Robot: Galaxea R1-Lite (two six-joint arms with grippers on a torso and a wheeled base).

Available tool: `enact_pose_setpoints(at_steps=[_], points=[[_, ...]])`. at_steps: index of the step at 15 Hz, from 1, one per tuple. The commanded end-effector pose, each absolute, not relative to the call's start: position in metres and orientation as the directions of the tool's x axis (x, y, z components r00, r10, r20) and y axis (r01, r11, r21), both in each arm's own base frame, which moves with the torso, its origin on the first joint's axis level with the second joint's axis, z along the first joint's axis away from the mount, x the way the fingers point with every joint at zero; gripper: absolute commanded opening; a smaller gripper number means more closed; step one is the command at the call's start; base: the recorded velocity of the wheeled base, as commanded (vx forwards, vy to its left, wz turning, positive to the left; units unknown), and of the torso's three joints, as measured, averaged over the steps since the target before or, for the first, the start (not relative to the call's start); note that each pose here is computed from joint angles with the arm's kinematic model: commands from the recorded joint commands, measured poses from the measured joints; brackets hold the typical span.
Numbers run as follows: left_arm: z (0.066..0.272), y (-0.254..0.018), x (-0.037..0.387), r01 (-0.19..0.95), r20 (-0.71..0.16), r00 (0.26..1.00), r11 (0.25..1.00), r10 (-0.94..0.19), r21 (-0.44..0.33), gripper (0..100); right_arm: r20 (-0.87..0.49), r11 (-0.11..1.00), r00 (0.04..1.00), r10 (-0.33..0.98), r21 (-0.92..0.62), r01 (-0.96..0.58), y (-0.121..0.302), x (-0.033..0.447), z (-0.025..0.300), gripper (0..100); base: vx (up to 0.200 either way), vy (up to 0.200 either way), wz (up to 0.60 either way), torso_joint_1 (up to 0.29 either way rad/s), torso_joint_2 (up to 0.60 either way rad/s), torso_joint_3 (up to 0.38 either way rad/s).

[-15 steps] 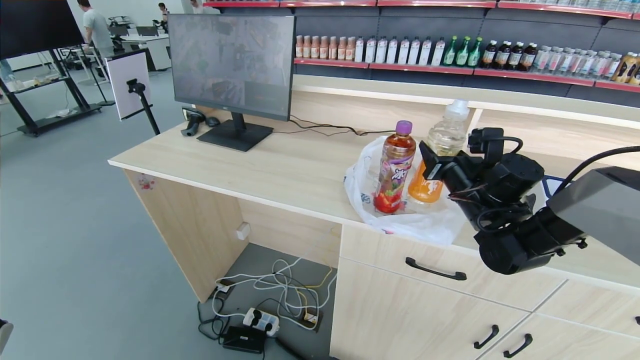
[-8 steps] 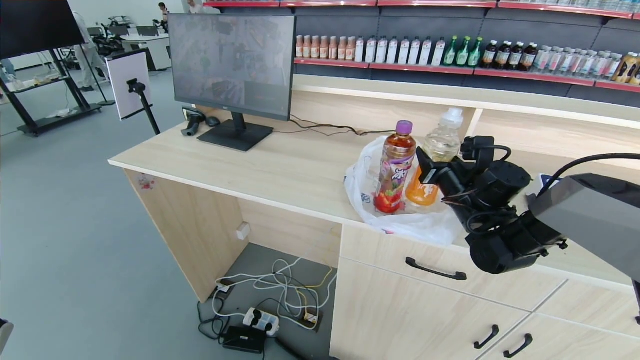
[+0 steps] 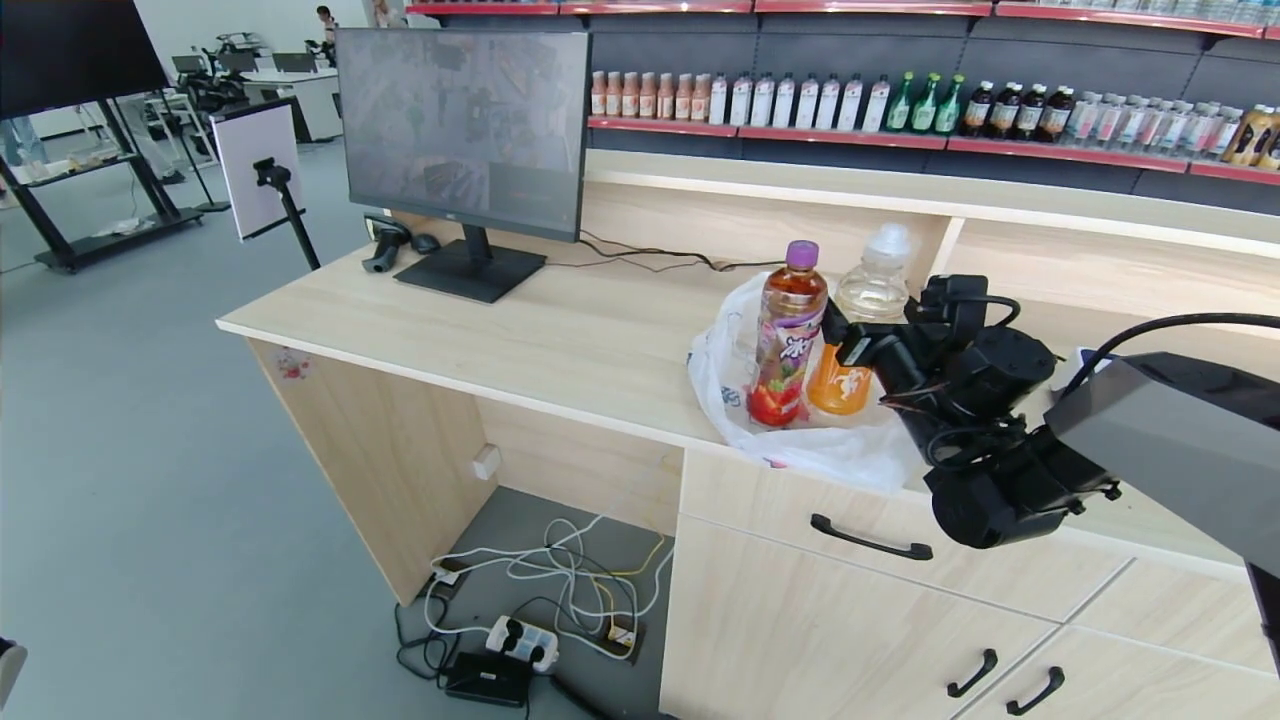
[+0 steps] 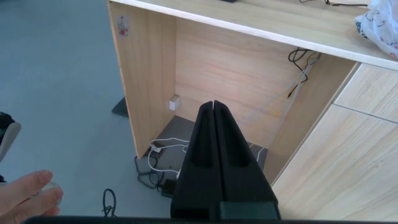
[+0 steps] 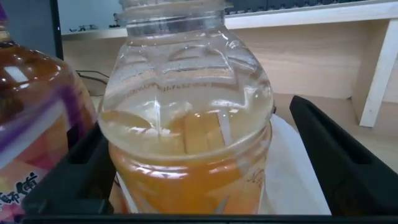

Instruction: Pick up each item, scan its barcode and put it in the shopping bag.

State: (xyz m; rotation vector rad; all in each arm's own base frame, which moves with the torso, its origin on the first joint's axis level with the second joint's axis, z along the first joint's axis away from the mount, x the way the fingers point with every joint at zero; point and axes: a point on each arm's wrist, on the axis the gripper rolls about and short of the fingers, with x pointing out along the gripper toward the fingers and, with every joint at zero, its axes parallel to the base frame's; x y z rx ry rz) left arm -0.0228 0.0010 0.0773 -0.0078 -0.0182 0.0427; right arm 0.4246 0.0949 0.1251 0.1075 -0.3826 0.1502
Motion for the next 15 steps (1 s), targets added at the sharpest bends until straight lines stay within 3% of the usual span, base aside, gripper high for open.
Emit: enact_pose_setpoints(at_steps=[1, 7, 15], points=[[0.077, 0.001, -0.023, -0.043, 0.018, 0.999, 0.999, 0.043, -0.008, 0, 0.371, 0.984, 0.92, 0.125, 0.071, -0.162, 0.095, 0.424, 0.124, 100, 0.0, 0.0, 0.0, 0.0, 0.0, 0.0], [0.078, 0.001, -0.023, -0.043, 0.02, 0.999, 0.999, 0.043, -0.004, 0, 0.356, 0.986, 0.927, 0.122, 0.066, -0.155, 0.093, 0.421, 0.121, 100, 0.0, 0.0, 0.0, 0.0, 0.0, 0.0], [0.077, 0.001, -0.023, -0.042, 0.018, 0.999, 0.999, 0.041, 0.008, 0, 0.26, 0.987, 0.957, 0.13, 0.06, -0.15, 0.082, 0.373, 0.128, 100, 0.0, 0.0, 0.0, 0.0, 0.0, 0.0]])
